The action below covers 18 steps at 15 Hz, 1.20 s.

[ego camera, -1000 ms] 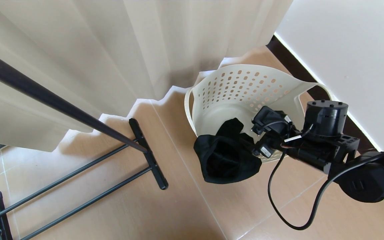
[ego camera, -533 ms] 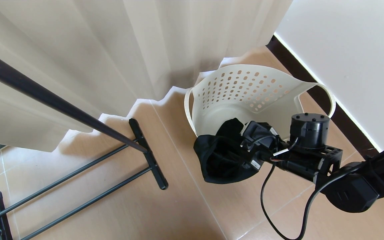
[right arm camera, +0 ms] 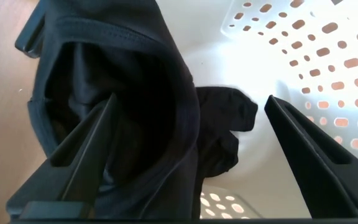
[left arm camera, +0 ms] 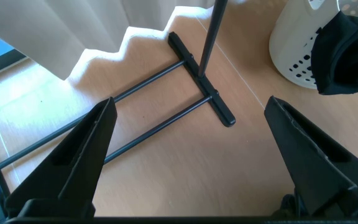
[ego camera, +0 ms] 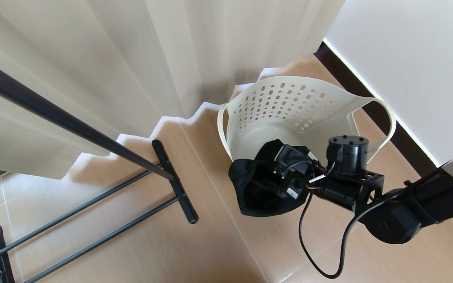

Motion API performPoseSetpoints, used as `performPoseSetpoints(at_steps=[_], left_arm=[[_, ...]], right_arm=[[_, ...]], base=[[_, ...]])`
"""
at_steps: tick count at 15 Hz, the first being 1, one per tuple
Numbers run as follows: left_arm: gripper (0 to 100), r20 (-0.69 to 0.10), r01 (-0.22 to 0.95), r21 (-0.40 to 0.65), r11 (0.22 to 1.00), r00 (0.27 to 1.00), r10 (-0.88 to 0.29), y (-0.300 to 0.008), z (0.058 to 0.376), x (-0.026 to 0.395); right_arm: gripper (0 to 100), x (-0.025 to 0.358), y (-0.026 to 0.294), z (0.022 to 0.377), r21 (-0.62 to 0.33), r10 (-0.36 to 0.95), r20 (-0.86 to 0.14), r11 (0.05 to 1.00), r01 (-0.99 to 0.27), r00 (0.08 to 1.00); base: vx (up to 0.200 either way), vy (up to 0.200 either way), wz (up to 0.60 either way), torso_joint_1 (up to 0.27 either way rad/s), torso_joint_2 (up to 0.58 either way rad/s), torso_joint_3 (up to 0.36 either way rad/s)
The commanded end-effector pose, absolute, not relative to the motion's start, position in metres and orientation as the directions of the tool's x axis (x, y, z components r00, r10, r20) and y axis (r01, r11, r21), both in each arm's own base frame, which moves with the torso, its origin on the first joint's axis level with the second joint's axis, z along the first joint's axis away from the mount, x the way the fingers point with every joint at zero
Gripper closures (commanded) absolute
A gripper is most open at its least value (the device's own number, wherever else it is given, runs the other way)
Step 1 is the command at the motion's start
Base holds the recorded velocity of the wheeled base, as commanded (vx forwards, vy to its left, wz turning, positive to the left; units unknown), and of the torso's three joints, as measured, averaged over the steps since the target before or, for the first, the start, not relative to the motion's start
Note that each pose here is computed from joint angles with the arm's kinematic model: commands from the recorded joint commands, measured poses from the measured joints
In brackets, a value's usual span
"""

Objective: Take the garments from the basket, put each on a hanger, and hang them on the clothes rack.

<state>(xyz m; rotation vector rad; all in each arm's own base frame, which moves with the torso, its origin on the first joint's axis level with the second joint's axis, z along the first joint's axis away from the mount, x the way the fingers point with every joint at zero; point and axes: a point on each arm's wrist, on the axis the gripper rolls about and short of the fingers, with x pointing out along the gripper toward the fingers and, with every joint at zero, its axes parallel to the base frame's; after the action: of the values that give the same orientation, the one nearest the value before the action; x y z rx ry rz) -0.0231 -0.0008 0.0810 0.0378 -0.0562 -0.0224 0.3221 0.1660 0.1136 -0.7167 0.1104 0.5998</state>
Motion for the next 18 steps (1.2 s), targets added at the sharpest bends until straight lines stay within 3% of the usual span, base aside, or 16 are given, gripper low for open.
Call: performPoseSetpoints(at_steps=[1, 12, 18], left_arm=[[0, 0.054, 0.021, 0.038, 0.999, 0.998, -0.023, -0.001, 0.081, -0.023], [0, 0.055, 0.021, 0.038, 0.999, 0.998, -0.023, -0.001, 0.081, -0.023], [0, 0.054, 0.021, 0.038, 0.999, 0.998, -0.023, -0.001, 0.081, -0.023]], right_arm=[[0, 0.328, 0.168, 0.109, -0.582, 0.476, -0.300, 0.595, -0.554, 0.827], [0, 0.350, 0.173, 0.108, -0.544, 0.427, -0.267, 0.673, -0.500, 0.864], [0, 0.356, 0.178, 0.113, -0.477, 0.403, -0.238, 0.744, -0.468, 0.883]], base=[[0.000, 0.000, 0.00, 0.000, 0.00, 0.000], [0.000, 0.000, 0.00, 0.000, 0.00, 0.000], [0.000, 0.000, 0.00, 0.000, 0.00, 0.000]])
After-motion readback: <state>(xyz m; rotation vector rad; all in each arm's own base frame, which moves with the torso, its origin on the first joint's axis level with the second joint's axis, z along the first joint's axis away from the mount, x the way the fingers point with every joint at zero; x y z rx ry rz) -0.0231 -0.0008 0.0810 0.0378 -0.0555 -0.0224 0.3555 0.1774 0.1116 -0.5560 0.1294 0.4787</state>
